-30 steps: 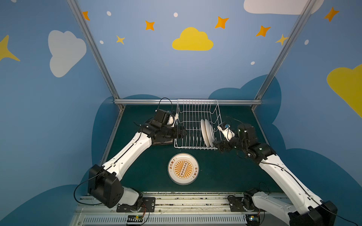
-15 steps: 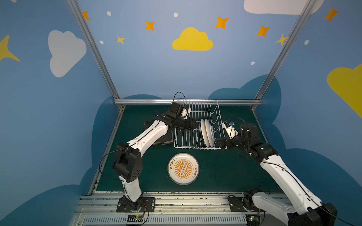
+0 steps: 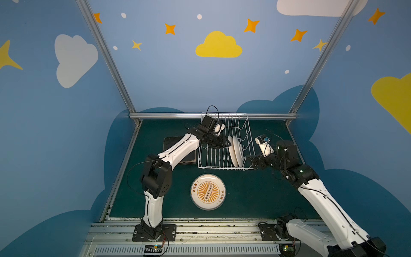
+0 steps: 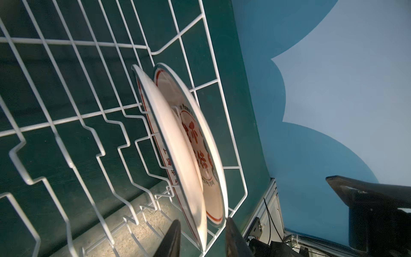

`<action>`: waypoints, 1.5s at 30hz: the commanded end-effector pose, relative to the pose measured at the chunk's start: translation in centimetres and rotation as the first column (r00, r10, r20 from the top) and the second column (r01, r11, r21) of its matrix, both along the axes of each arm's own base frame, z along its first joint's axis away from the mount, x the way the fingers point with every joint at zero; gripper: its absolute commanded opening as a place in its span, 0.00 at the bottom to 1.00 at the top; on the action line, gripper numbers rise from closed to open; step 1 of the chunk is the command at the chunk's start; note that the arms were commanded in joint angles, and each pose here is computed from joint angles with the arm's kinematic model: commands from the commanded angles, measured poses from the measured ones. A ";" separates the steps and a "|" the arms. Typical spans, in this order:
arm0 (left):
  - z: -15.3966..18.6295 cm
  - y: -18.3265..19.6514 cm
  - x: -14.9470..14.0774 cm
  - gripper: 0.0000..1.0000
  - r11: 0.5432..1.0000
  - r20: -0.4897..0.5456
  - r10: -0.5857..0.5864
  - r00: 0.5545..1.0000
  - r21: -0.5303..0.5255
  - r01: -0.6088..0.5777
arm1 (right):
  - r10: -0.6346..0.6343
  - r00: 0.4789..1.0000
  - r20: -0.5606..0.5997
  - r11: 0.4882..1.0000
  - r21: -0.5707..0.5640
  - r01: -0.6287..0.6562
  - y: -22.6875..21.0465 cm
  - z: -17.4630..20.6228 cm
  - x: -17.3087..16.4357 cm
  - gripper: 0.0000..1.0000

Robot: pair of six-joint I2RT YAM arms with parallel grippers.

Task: Unload the plates from the dish rack
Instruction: Pick up a plate from the dish rack.

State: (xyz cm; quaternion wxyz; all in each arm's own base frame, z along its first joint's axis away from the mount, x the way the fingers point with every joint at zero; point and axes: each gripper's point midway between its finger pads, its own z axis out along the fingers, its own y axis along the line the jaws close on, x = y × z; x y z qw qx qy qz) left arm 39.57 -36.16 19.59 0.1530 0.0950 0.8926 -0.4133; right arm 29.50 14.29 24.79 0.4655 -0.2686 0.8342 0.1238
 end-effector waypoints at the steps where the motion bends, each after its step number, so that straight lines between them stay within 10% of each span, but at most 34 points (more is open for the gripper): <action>1: 0.0 -0.7 0.1 0.30 1.000 -0.028 -0.010 1.000 -0.005 0.010 | -0.018 0.999 0.028 1.000 0.006 0.018 -0.4 0.6 0.1 0.96; 45: -1.5 -3.0 0.7 0.03 0.999 -0.142 0.018 0.990 -0.029 -0.022 | -0.050 0.998 0.037 0.999 0.022 0.049 -1.3 0.3 0.9 0.96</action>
